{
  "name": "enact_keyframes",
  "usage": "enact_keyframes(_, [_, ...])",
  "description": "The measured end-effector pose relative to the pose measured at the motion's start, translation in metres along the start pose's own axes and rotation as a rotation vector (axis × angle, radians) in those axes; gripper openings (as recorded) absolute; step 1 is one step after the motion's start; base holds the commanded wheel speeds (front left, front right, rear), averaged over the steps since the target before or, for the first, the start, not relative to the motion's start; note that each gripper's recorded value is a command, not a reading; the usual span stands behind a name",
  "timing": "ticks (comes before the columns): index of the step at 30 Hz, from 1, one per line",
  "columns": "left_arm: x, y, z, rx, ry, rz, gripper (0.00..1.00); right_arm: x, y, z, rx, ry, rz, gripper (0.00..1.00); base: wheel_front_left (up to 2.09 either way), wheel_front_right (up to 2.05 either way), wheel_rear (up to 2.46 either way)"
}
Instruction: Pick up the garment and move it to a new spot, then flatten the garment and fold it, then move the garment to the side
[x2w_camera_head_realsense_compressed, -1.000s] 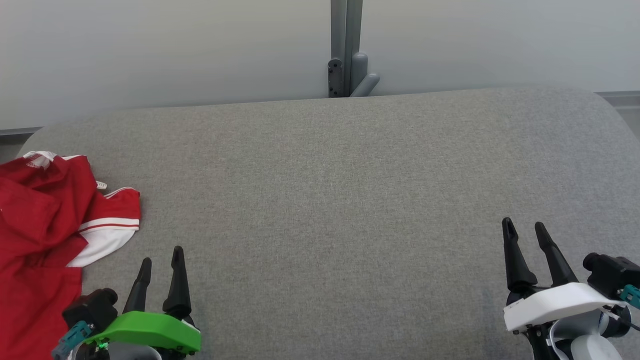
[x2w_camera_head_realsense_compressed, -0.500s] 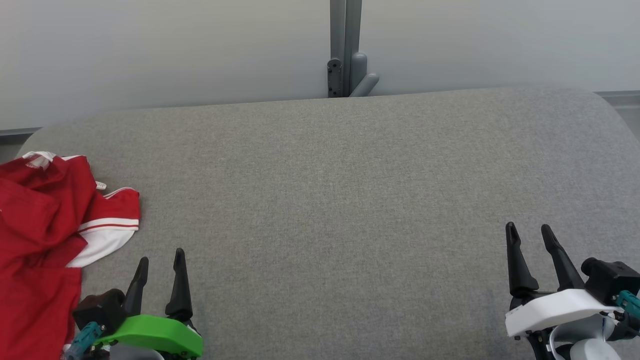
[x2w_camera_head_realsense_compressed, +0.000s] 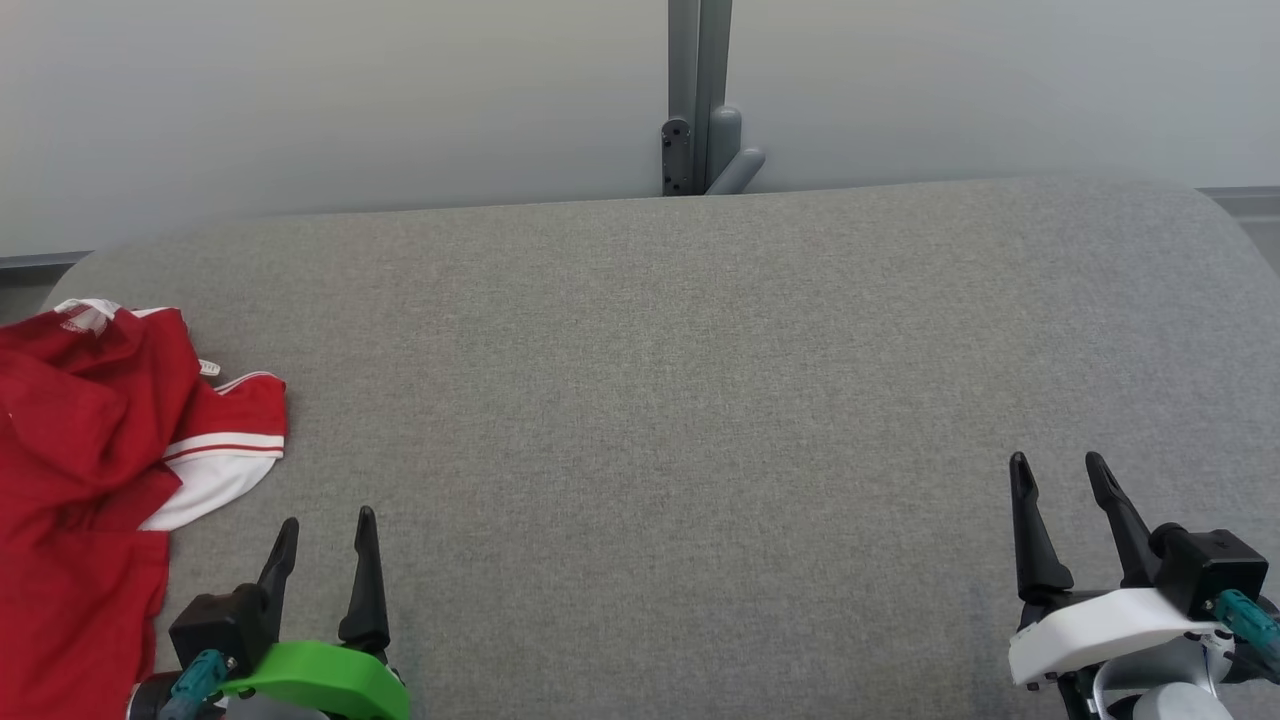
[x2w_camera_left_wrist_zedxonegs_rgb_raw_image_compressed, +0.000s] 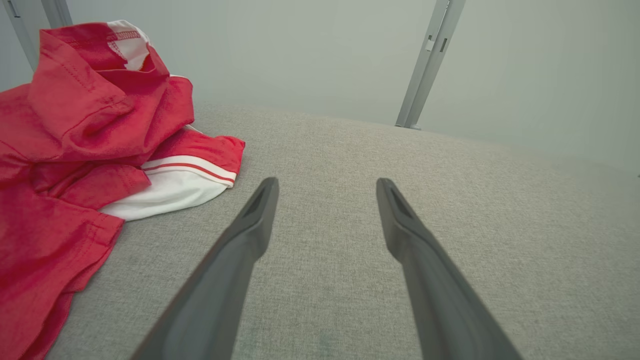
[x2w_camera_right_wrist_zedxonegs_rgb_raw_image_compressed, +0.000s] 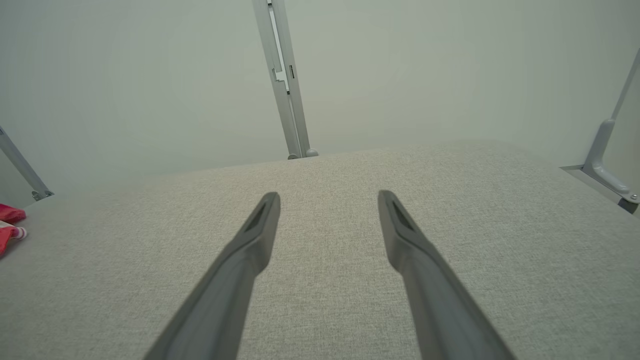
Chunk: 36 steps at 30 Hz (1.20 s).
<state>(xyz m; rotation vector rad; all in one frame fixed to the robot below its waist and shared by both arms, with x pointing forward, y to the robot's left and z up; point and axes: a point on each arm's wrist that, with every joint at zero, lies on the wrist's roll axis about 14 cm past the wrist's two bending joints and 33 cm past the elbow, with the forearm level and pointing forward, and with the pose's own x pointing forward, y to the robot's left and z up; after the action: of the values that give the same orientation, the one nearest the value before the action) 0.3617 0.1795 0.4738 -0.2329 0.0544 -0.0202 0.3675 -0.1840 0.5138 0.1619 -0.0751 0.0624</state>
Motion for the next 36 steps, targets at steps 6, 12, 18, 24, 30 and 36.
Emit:
enact_keyframes(6, [-0.001,-0.001,0.001,0.048,-0.007,-0.008,1.00,-0.001,0.002,-0.001,-0.045,0.000,0.012,1.00,0.00,0.00,0.00])
enact_keyframes(12, [-0.002,-0.001,0.001,0.091,-0.012,-0.015,1.00,-0.002,0.002,-0.001,-0.081,-0.004,0.015,1.00,0.00,0.00,0.00])
enact_keyframes(18, [-0.002,-0.003,-0.001,0.121,-0.012,-0.023,1.00,-0.004,0.001,-0.002,-0.108,-0.005,0.013,1.00,0.00,0.00,0.00])
enact_keyframes(24, [-0.003,-0.001,-0.005,0.144,-0.004,-0.021,1.00,-0.006,0.001,-0.003,-0.147,-0.004,0.017,1.00,0.00,0.00,0.00])
enact_keyframes(30, [-0.004,-0.003,-0.008,0.158,-0.002,-0.030,1.00,-0.009,0.000,-0.003,-0.189,-0.007,0.022,1.00,0.00,0.00,0.00])
enact_keyframes(36, [-0.004,-0.003,-0.009,0.155,0.002,-0.029,1.00,-0.009,0.000,-0.004,-0.188,-0.005,0.021,1.00,0.00,0.00,0.00])
